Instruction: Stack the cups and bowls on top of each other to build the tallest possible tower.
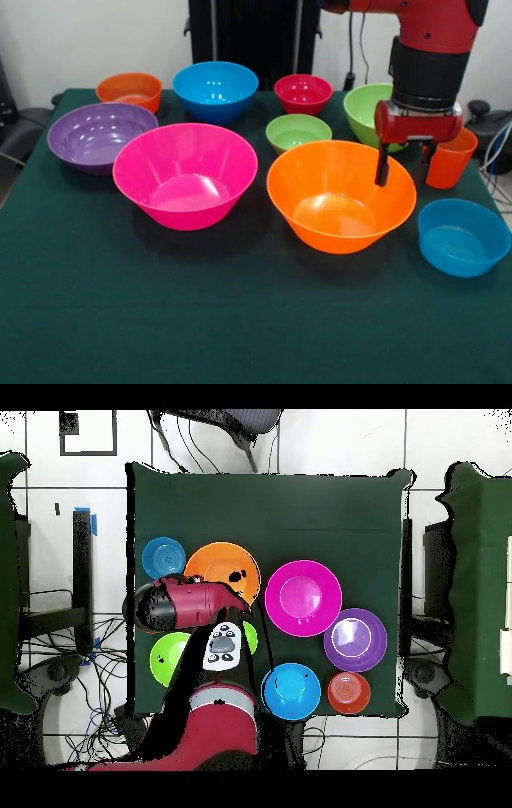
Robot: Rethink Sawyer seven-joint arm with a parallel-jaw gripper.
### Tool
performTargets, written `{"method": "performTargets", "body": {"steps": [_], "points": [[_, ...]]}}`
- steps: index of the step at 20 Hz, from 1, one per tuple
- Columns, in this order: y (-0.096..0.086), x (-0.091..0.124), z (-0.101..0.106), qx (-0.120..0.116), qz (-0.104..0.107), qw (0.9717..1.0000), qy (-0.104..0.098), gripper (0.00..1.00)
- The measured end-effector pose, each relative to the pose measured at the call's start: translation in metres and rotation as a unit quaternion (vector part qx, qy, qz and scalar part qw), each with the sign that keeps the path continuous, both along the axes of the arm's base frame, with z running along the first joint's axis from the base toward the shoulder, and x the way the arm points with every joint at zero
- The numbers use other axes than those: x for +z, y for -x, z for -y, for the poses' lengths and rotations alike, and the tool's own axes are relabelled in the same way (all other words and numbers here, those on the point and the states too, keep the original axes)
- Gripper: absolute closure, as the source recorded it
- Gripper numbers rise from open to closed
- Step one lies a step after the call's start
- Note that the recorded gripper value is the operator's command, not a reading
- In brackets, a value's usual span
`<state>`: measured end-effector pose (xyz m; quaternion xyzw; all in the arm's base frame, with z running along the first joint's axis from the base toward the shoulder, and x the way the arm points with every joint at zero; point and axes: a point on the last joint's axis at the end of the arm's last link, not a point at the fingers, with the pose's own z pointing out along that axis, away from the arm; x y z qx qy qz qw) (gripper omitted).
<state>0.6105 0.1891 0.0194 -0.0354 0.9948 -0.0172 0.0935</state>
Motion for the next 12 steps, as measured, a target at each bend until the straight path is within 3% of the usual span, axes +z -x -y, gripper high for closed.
{"method": "performTargets", "body": {"steps": [8,9,12], "points": [[-0.0040,0.0104,0.0030,-0.001,0.008,1.0000,0.003,0.00],[-0.0040,0.0108,0.0034,-0.002,0.009,1.0000,0.003,1.00],[-0.0036,0.0107,0.0035,-0.002,0.008,1.0000,0.003,1.00]]}}
